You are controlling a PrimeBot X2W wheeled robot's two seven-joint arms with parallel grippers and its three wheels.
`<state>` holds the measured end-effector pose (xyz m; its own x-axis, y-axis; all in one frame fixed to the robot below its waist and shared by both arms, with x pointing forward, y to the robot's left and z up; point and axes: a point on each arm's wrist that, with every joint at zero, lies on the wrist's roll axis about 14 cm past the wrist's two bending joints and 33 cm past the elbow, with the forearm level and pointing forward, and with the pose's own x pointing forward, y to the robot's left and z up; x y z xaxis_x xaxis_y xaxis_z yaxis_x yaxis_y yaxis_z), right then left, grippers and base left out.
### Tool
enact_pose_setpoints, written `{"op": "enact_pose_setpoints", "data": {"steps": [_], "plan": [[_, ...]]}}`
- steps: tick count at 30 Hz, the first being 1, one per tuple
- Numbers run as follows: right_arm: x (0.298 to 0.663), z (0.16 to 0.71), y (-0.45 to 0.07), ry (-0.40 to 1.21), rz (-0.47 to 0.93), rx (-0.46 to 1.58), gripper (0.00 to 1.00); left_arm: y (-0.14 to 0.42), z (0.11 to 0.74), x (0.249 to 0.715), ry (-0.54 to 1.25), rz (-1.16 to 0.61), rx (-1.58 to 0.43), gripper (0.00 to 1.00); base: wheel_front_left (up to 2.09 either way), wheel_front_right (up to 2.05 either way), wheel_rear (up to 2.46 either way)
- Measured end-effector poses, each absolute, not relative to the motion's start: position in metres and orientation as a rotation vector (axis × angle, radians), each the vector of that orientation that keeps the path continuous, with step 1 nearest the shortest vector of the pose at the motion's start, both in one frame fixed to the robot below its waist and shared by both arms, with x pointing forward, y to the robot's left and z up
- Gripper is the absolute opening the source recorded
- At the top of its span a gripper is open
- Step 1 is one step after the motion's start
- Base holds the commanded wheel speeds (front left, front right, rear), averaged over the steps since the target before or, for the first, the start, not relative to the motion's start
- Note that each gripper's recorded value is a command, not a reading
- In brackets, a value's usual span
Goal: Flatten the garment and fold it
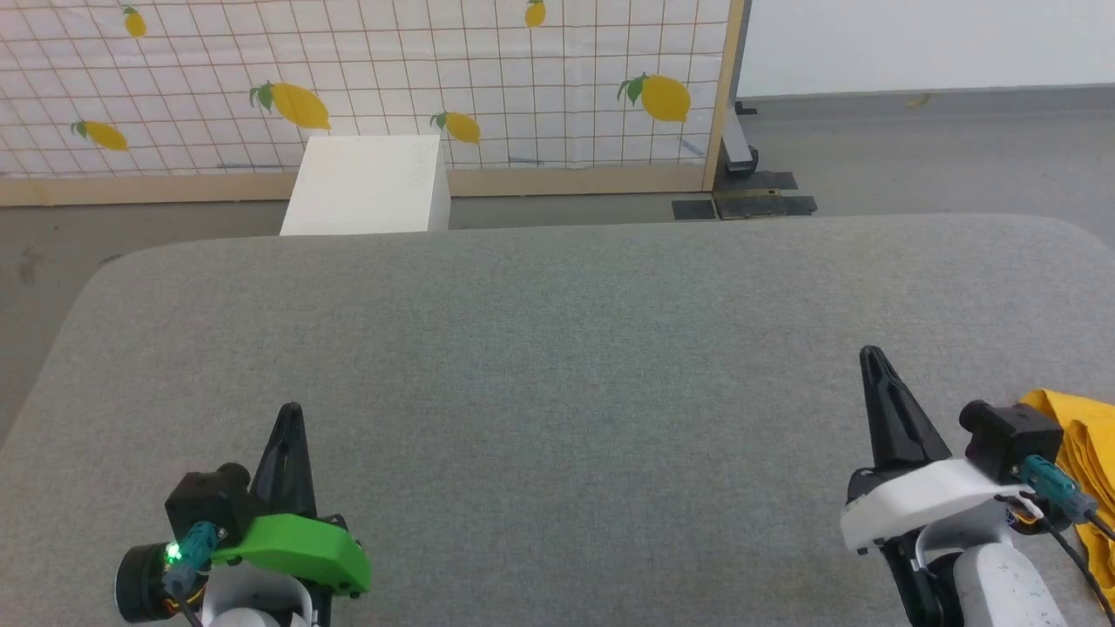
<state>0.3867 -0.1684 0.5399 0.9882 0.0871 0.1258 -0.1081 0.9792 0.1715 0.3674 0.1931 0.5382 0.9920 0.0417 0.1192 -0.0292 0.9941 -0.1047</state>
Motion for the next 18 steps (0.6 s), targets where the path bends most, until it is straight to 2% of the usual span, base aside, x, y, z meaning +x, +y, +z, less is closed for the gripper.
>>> {"op": "enact_pose_setpoints", "data": {"steps": [18], "plan": [[0.3846,0.5384,-0.1663,-0.101,0.108,0.139,0.00,0.1897,0.5363,0.3690,-0.100,0.027,-0.088,0.00,0.00,0.00,0.00]]}}
